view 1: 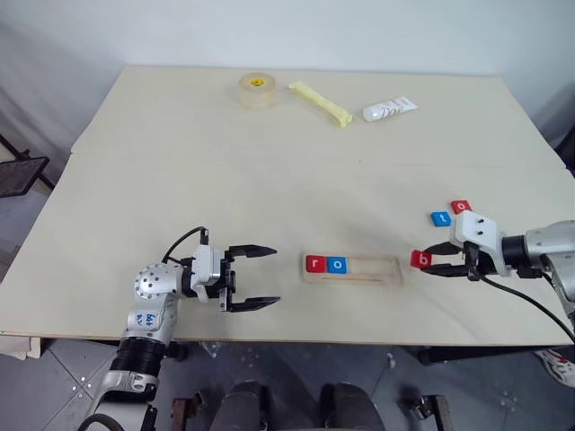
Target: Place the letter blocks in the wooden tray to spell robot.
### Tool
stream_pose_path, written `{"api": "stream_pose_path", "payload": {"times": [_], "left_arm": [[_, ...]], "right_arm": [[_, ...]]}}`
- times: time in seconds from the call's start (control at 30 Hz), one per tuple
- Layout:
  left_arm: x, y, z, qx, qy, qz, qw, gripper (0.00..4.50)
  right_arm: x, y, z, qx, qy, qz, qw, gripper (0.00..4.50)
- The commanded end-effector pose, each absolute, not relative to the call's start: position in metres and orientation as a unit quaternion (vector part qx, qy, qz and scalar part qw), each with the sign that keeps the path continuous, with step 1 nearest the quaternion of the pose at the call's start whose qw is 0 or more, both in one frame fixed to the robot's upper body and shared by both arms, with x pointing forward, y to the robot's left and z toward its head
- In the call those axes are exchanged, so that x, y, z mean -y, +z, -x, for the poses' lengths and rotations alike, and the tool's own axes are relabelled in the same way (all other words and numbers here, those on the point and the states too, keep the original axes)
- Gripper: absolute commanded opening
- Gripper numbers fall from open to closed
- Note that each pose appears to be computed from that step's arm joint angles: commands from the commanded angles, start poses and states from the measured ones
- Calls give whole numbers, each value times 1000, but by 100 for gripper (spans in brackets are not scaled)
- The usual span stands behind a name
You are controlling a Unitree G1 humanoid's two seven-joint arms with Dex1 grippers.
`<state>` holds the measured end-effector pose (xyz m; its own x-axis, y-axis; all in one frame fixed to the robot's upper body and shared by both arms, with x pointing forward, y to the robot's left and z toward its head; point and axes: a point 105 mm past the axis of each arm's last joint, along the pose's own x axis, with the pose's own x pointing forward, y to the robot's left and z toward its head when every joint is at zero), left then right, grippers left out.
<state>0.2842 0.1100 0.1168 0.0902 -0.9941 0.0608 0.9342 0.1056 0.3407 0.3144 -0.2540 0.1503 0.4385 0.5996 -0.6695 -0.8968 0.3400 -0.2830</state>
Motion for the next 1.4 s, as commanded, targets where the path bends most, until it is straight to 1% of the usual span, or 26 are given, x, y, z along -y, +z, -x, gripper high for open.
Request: {"api": "stream_pose_path", "payload": {"times": [0.03,0.2,0.43,0.73,1.0,1.2,1.27,1.3,1.37,1.4], "left_arm": [[-108,120,-287,151,-663,-111,725,450],[-106,120,-289,154,-663,-112,724,450],[-110,119,-284,157,-660,-115,725,450],[-113,119,-281,155,-655,-120,730,450],[-112,120,-282,157,-652,-121,732,450],[-111,121,-283,157,-651,-121,733,450],[-111,121,-284,157,-651,-121,733,450],[-110,121,-284,158,-650,-120,733,450],[-110,121,-284,158,-650,-120,734,450],[-109,121,-284,158,-650,-119,733,450]], "right_arm": [[229,179,-311,-219,498,326,773,146],[204,175,-314,-230,513,320,763,146],[172,163,-319,-232,544,338,732,146],[163,152,-328,-233,546,362,718,146],[152,151,-325,-226,563,358,710,146],[153,152,-325,-229,563,362,707,146],[152,152,-322,-229,569,360,703,218],[150,153,-320,-227,575,355,702,245],[146,153,-316,-224,584,348,699,316],[144,154,-314,-223,587,344,698,344]]}}
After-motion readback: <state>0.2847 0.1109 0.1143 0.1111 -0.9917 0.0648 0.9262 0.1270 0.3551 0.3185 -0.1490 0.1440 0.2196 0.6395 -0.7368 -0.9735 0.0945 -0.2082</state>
